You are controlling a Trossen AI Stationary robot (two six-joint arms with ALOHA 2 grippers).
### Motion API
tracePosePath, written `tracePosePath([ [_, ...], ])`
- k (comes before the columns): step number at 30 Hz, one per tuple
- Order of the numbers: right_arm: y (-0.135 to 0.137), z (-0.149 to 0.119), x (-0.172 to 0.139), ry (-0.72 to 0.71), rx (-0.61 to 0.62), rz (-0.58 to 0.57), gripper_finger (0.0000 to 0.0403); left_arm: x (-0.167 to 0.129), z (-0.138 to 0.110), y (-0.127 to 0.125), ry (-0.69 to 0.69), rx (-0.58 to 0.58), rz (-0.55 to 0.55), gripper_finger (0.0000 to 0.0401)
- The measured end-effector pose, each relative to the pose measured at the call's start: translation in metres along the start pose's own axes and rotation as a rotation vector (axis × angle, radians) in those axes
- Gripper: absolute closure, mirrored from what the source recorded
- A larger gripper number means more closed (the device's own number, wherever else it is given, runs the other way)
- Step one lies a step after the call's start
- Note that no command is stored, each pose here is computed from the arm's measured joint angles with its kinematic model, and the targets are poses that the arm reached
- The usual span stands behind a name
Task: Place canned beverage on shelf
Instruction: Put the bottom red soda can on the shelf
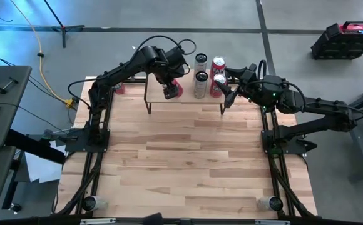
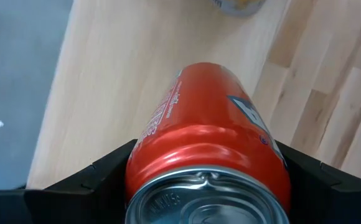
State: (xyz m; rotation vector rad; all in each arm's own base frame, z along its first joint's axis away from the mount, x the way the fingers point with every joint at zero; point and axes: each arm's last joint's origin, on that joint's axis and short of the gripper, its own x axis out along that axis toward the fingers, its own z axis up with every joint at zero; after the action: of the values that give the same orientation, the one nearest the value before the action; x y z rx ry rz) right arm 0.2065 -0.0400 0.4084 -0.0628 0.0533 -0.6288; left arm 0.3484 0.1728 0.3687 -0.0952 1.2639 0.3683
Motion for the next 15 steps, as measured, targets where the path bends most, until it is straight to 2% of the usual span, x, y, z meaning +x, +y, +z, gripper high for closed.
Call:
tracePosePath([
  [7, 0.0002, 0.0000, -0.0001, 0.000, 0.036, 0.001, 0.0116, 0.0004, -0.0077, 0.0061, 0.071, -0.003, 0.004, 0.0118],
  [15, 0.0002, 0.0000, -0.0001, 0.000, 0.058, 0.001, 0.0116, 0.0004, -0.0073, 0.0063, 0.071, 0.018, 0.029, 0.0118],
])
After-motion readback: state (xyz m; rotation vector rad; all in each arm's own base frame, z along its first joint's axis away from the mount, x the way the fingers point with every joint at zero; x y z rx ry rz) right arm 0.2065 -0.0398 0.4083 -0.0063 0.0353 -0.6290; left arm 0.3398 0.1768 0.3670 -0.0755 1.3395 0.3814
